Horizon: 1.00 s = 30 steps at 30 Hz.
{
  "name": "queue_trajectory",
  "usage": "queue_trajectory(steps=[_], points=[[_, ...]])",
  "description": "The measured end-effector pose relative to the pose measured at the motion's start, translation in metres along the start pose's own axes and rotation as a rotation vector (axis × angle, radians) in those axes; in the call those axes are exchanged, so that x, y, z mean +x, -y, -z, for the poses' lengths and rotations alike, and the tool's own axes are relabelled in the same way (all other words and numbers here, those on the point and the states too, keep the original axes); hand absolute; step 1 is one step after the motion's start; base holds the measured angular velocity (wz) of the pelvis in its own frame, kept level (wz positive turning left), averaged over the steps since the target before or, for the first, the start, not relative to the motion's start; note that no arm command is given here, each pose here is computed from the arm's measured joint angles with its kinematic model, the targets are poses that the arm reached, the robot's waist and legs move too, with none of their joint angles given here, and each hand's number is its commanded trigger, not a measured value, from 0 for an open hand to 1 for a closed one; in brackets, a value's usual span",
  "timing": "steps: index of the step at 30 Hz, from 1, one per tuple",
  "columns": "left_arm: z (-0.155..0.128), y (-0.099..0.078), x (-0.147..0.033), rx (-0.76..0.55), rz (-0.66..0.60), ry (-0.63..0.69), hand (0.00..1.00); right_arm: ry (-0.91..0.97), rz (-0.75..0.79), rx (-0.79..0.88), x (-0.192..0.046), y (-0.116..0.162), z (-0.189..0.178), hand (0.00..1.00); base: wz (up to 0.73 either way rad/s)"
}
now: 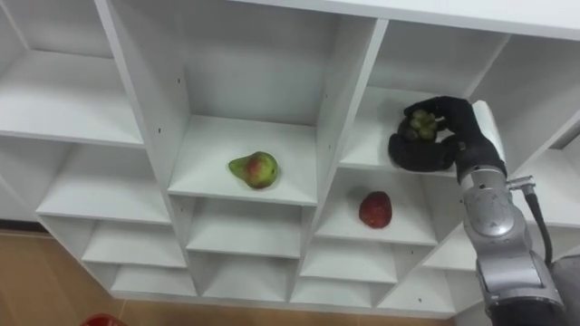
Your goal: Collect fruits from the closet
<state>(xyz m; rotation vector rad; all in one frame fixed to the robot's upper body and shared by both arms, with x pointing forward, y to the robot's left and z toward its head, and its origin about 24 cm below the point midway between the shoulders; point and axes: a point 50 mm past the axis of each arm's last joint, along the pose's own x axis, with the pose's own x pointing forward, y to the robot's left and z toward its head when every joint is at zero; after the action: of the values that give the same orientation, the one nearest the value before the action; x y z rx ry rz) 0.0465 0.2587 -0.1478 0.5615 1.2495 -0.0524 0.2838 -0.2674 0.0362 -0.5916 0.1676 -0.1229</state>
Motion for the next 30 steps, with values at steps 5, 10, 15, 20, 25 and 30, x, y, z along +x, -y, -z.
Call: queue_trajectory(steps=[5, 10, 15, 20, 25, 30], points=[[0.000, 0.000, 0.000, 0.000, 0.000, 0.000, 1.00, 0.020, -0.008, 0.000, 0.000, 0.000, -0.005, 1.00, 0.00], [-0.001, 0.000, 0.000, 0.002, -0.001, 0.005, 1.00, 0.055, -0.029, -0.015, -0.002, -0.002, -0.012, 1.00, -0.01], [-0.003, 0.000, 0.000, -0.002, 0.000, 0.012, 1.00, 0.120, -0.095, -0.015, -0.016, -0.008, -0.023, 1.00, -0.04], [-0.016, -0.003, 0.003, -0.007, -0.024, 0.060, 1.00, 0.170, -0.172, 0.025, -0.037, -0.020, -0.029, 1.00, 0.00], [-0.023, -0.004, 0.004, -0.010, -0.039, 0.096, 1.00, 0.180, -0.230, 0.108, -0.050, -0.029, -0.029, 1.00, 0.00], [-0.022, -0.001, 0.005, -0.049, -0.047, 0.080, 1.00, 0.157, -0.330, 0.203, -0.060, -0.042, -0.022, 1.00, -0.04]])
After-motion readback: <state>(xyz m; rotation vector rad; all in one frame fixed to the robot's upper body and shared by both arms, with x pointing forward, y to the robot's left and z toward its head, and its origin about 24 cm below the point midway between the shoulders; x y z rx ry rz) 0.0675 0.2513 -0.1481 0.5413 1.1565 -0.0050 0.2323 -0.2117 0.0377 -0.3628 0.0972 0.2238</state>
